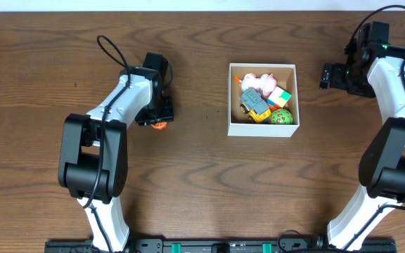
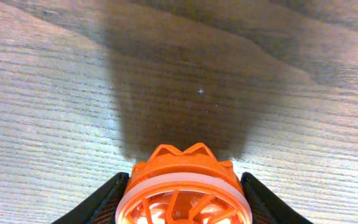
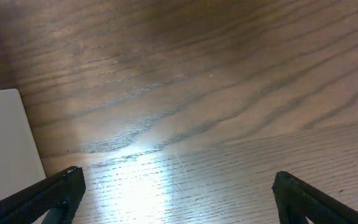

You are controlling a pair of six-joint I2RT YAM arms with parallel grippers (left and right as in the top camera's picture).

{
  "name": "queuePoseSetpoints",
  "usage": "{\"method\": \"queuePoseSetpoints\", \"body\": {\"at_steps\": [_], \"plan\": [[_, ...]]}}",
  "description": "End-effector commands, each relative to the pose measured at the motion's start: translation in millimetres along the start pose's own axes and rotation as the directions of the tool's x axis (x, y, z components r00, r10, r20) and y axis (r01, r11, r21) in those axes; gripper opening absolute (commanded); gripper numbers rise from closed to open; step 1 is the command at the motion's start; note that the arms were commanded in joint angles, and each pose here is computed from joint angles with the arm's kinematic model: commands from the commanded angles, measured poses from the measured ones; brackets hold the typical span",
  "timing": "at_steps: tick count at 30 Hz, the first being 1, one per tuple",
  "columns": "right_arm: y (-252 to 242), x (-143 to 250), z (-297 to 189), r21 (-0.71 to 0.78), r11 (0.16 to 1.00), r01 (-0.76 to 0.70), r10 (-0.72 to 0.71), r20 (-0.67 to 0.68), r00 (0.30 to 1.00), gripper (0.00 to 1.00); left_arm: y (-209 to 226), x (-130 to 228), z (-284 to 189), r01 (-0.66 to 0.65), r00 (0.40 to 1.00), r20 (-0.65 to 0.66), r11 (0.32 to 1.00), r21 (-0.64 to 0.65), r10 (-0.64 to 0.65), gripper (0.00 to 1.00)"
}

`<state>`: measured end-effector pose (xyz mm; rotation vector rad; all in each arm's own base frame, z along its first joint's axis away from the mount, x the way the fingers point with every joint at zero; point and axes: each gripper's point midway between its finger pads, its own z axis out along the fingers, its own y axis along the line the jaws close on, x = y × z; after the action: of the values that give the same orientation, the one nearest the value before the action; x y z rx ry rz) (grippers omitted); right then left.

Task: Pack container
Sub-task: 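Carry the orange toy with the left gripper into the box and release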

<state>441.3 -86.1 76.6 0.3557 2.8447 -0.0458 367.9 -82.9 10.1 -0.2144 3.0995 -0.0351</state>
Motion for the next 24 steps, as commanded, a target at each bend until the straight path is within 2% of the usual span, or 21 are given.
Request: {"method": "queuePoseSetpoints", "body": {"at_steps": [1, 4, 7, 13, 24], "plan": [[-3.6, 1.6, 1.0, -0.001, 1.0, 0.0, 0.0, -0.005, 1.0, 0.99, -1.0, -15.2, -29.1, -0.011, 0.996, 0.086, 1.0, 0.01, 0.01, 0.4], [-3.6, 1.6, 1.0, -0.001, 1.0, 0.0, 0.0, -0.005, 1.0, 0.99, -9.0, -29.3, -58.0, -0.018, 0.986, 0.165, 0.999, 0.044, 0.011, 0.41], [-3.5, 1.6, 1.0, -0.001, 1.0, 0.0, 0.0, -0.005, 1.0, 0.99, -31.9, -36.4, -89.5, -0.057, 0.973, 0.228, 0.989, 0.134, 0.025, 0.41], [-3.6, 1.6, 1.0, -0.001, 1.0, 0.0, 0.0, -0.005, 1.0, 0.99, -99.0, -31.4, -140.7, -0.216, 0.929, 0.35, 0.942, 0.258, 0.117, 0.41], [-3.5, 1.6, 1.0, -0.001, 1.0, 0.0, 0.0, -0.005, 1.0, 0.99, -236.7, 0.8, -179.0, -0.537, 0.75, 0.598, 0.786, 0.304, 0.281, 0.41]]}}
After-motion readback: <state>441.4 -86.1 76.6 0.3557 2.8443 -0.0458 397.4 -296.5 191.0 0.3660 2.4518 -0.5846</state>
